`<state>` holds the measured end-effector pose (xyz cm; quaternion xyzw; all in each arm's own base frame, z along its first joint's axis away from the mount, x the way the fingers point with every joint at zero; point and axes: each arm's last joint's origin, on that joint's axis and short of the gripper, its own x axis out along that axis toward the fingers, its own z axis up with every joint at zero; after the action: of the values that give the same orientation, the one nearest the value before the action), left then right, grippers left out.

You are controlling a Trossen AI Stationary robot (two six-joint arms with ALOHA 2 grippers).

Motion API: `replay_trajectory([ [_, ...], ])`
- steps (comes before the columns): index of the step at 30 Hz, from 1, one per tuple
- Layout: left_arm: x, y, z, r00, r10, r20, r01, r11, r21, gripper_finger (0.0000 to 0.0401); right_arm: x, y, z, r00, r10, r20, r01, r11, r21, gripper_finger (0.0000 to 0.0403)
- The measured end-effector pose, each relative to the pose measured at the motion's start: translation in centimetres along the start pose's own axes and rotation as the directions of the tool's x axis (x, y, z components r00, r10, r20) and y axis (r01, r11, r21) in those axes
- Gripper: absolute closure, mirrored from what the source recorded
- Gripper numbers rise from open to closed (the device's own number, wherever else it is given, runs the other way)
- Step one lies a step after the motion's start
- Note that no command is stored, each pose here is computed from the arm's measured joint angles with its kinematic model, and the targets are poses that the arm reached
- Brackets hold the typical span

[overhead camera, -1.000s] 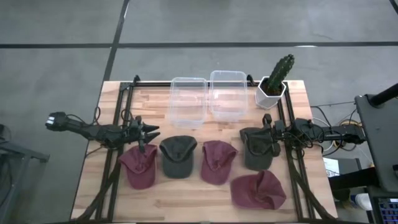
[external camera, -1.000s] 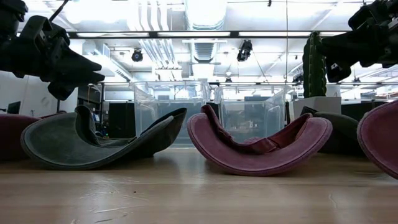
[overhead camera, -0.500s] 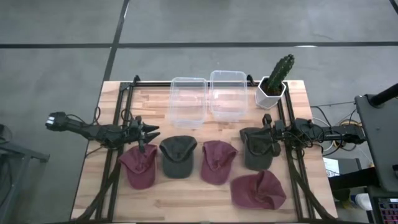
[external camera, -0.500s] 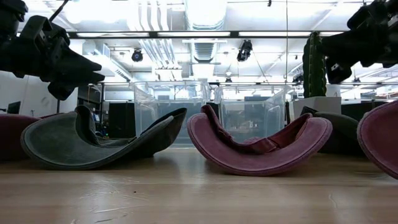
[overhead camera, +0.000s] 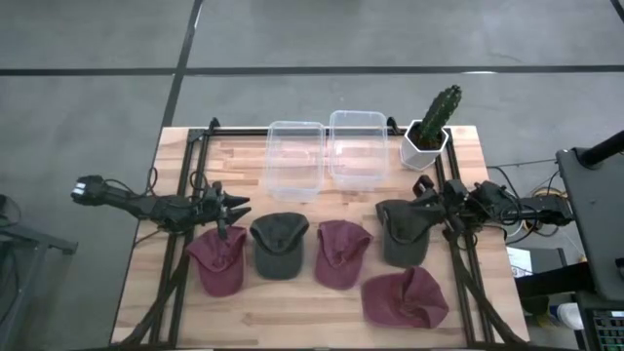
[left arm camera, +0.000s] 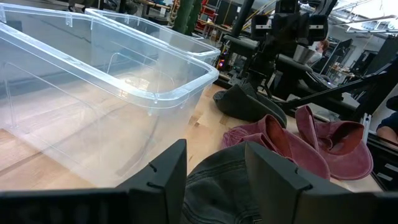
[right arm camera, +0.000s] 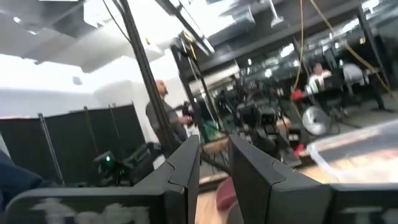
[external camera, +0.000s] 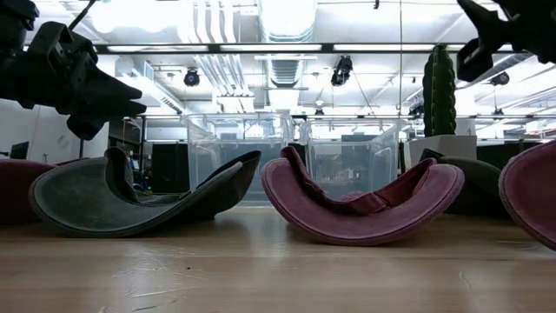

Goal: Pick & Place hat
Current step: Put the right black cap into the left transparent bin

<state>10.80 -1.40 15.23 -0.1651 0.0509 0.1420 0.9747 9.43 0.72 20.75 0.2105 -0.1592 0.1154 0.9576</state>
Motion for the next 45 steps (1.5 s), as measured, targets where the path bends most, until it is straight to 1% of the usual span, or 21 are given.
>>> replay_trajectory([
  [3,0.0,0.0,0.0,1.000,0.000,0.000,0.000,1.000,0.000,0.0245,0.4,0.2,0.3,0.994,-0.042,-0.100,0.045,0.999,0.029,0.0326],
  [6,0.0,0.0,0.0,1.000,0.000,0.000,0.000,1.000,0.000,0.0245,1.0,0.5,1.1,0.965,-0.102,-0.242,0.121,0.990,0.065,0.0331],
  [8,0.0,0.0,0.0,1.000,0.000,0.000,0.000,1.000,0.000,0.0245,1.4,0.8,1.7,0.930,-0.141,-0.340,0.179,0.980,0.083,0.0334],
  [11,0.0,0.0,0.0,1.000,0.000,0.000,0.000,1.000,0.000,0.0245,2.2,1.2,2.8,0.857,-0.191,-0.480,0.262,0.961,0.086,0.0335],
  [14,0.0,0.0,0.0,1.000,0.001,0.000,-0.001,1.000,0.000,0.0245,3.2,1.6,3.9,0.792,-0.222,-0.569,0.323,0.943,0.082,0.0331],
  [16,0.0,0.0,0.0,1.000,0.000,0.000,0.000,1.000,0.000,0.0245,3.9,1.9,4.5,0.764,-0.234,-0.602,0.345,0.936,0.074,0.0328],
  [18,0.0,0.0,0.0,1.000,0.000,0.000,0.000,1.000,0.000,0.0245,4.7,2.1,5.2,0.751,-0.239,-0.615,0.354,0.933,0.070,0.0325],
  [23,0.0,0.0,0.0,1.000,0.000,0.000,0.000,1.000,0.000,0.0245,6.5,2.6,6.7,0.754,-0.238,-0.612,0.352,0.934,0.069,0.0324],
  [27,0.0,0.0,0.0,1.000,0.000,0.000,0.000,1.000,0.000,0.0245,7.7,2.8,7.5,0.747,-0.246,-0.618,0.342,0.939,0.040,0.0331],
  [29,0.0,0.0,0.0,1.000,0.000,0.000,0.000,1.000,0.000,0.0245,8.1,2.9,7.8,0.725,-0.253,-0.641,0.366,0.930,0.047,0.0335],
  [30,0.0,0.0,0.0,1.000,0.000,0.001,0.000,1.000,0.000,0.0245,8.2,2.9,7.9,0.706,-0.258,-0.660,0.391,0.918,0.059,0.0337],
  [31,0.0,0.0,0.0,1.000,0.001,0.000,-0.001,1.000,0.000,0.0245,8.1,3.0,7.9,0.676,-0.264,-0.688,0.425,0.902,0.072,0.0339],
  [32,0.0,0.0,0.0,1.000,0.001,0.000,-0.001,1.000,0.000,0.0245,8.0,2.9,7.7,0.631,-0.273,-0.726,0.472,0.878,0.080,0.0341],
  [34,0.0,0.0,0.0,1.000,0.000,0.000,0.000,1.000,0.000,0.0245,7.4,2.9,7.5,0.516,-0.293,-0.805,0.577,0.813,0.074,0.0344],
  [35,0.0,0.0,0.0,1.000,0.001,0.000,-0.001,1.000,0.000,0.0245,6.9,2.9,7.4,0.443,-0.302,-0.844,0.639,0.767,0.061,0.0346],
  [38,0.0,0.0,0.0,1.000,0.001,0.001,-0.001,1.000,0.000,0.0245,5.1,3.0,7.1,0.189,-0.313,-0.931,0.808,0.588,-0.033,0.0349],
  [39,0.0,0.0,0.0,1.000,0.001,0.001,-0.001,1.000,0.000,0.0245,4.5,3.0,7.1,0.116,-0.310,-0.944,0.846,0.528,-0.070,0.0349],
  [40,0.0,0.0,0.0,1.000,0.001,0.000,-0.001,1.000,0.000,0.0245,4.0,3.1,7.1,0.054,-0.306,-0.950,0.873,0.477,-0.104,0.0348],
  [41,0.0,0.0,0.0,1.000,0.001,0.001,-0.001,1.000,0.000,0.0245,3.5,3.2,7.1,0.011,-0.302,-0.953,0.889,0.440,-0.129,0.0346],
  [42,0.0,0.0,0.0,1.000,0.001,0.001,-0.001,1.000,0.000,0.0245,3.3,3.2,7.2,-0.008,-0.298,-0.954,0.898,0.418,-0.138,0.0344],
  [45,0.0,0.0,0.0,1.000,0.001,0.001,-0.001,1.000,0.000,0.0245,3.0,3.4,7.3,0.006,-0.294,-0.956,0.915,0.387,-0.114,0.0328],
])
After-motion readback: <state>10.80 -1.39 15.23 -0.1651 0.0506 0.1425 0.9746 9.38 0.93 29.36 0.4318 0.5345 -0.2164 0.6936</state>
